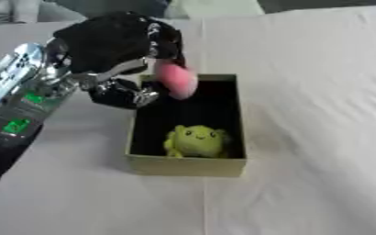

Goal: Pick up objects on the table and place them in the box.

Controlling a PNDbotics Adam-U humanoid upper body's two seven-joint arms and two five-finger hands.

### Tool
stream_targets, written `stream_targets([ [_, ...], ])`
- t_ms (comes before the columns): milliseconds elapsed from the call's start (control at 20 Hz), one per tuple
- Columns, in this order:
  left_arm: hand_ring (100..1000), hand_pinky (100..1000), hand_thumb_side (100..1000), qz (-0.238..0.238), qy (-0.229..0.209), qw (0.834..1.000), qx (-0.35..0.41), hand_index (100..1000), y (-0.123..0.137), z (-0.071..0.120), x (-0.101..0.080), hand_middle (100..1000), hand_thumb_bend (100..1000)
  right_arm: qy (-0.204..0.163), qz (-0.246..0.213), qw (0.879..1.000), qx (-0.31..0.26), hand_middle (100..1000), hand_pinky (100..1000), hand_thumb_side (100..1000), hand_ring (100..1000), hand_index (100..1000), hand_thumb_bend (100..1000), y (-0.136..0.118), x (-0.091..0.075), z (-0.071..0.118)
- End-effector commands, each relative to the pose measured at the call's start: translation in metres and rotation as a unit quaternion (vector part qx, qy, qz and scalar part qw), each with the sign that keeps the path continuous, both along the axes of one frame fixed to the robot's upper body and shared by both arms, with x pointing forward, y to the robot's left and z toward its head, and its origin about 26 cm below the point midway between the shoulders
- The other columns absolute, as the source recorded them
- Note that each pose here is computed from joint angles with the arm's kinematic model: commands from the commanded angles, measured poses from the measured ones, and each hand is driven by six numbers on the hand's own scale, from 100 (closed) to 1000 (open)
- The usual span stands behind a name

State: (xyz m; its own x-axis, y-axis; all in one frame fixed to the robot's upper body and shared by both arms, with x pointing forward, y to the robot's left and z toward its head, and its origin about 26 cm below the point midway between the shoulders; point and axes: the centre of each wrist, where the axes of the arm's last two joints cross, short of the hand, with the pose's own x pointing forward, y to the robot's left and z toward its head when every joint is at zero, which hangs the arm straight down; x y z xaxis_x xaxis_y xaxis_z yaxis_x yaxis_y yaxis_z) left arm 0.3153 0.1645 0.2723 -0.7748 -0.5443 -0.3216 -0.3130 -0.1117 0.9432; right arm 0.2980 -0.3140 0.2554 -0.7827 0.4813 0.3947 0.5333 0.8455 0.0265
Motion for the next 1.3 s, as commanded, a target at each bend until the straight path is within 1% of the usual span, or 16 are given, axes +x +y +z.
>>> stream_targets([
  [50, 615, 553, 100, 0.018, -0.002, 1.000, -0.002, 684, -0.004, 0.004, -0.006, 637, 149, -0.012, -0.002, 1.000, -0.008, 664, 780, 1000, 721, 779, 259, 0.000, -0.003, 0.008],
  [200, 615, 554, 100, 0.027, 0.020, 0.999, 0.001, 685, -0.011, -0.007, -0.001, 638, 148, -0.010, 0.000, 1.000, -0.008, 663, 780, 1000, 721, 778, 265, 0.001, -0.003, 0.007],
  [350, 617, 555, 100, 0.041, 0.034, 0.999, 0.003, 686, -0.016, -0.018, 0.009, 639, 147, -0.008, 0.001, 1.000, -0.008, 662, 780, 1000, 721, 778, 268, 0.002, -0.003, 0.007],
  [550, 618, 554, 100, 0.059, 0.038, 0.997, 0.009, 692, -0.019, -0.030, 0.022, 638, 147, -0.006, 0.002, 1.000, -0.008, 661, 779, 1000, 721, 778, 272, 0.002, -0.003, 0.007],
  [750, 622, 560, 100, 0.059, 0.050, 0.997, 0.017, 697, -0.022, -0.041, 0.030, 644, 154, -0.004, 0.002, 1.000, -0.008, 660, 779, 1000, 722, 777, 279, 0.003, -0.002, 0.006],
  [850, 636, 573, 100, 0.053, 0.063, 0.996, 0.028, 706, -0.024, -0.048, 0.034, 654, 188, -0.003, 0.002, 1.000, -0.007, 659, 778, 1000, 721, 777, 280, 0.003, -0.002, 0.005],
  [900, 665, 601, 100, 0.052, 0.070, 0.996, 0.037, 718, -0.024, -0.051, 0.035, 672, 236, -0.003, 0.001, 1.000, -0.007, 659, 778, 1000, 721, 777, 280, 0.003, -0.002, 0.005],
  [950, 667, 603, 100, 0.051, 0.077, 0.995, 0.048, 720, -0.024, -0.054, 0.037, 674, 242, -0.003, 0.001, 1.000, -0.007, 659, 778, 1000, 721, 777, 281, 0.003, -0.002, 0.005],
  [1000, 686, 617, 100, 0.050, 0.082, 0.994, 0.058, 742, -0.024, -0.057, 0.039, 700, 291, -0.003, 0.001, 1.000, -0.007, 659, 778, 1000, 721, 777, 282, 0.003, -0.003, 0.005],
  [1100, 734, 653, 108, 0.050, 0.085, 0.992, 0.081, 827, -0.024, -0.059, 0.041, 777, 416, -0.003, 0.000, 1.000, -0.006, 659, 777, 1000, 721, 777, 283, 0.002, -0.003, 0.005],
  [1150, 748, 666, 113, 0.050, 0.082, 0.991, 0.089, 846, -0.023, -0.058, 0.041, 790, 436, -0.003, -0.001, 1.000, -0.006, 659, 777, 1000, 721, 777, 283, 0.002, -0.003, 0.005],
  [1200, 788, 705, 122, 0.050, 0.079, 0.991, 0.095, 886, -0.023, -0.057, 0.040, 823, 474, -0.003, -0.001, 1.000, -0.006, 659, 777, 1000, 721, 777, 283, 0.002, -0.003, 0.005],
  [1300, 841, 743, 137, 0.053, 0.073, 0.990, 0.105, 929, -0.021, -0.055, 0.039, 872, 537, -0.003, -0.002, 1.000, -0.006, 660, 776, 1000, 721, 777, 284, 0.002, -0.003, 0.005],
])
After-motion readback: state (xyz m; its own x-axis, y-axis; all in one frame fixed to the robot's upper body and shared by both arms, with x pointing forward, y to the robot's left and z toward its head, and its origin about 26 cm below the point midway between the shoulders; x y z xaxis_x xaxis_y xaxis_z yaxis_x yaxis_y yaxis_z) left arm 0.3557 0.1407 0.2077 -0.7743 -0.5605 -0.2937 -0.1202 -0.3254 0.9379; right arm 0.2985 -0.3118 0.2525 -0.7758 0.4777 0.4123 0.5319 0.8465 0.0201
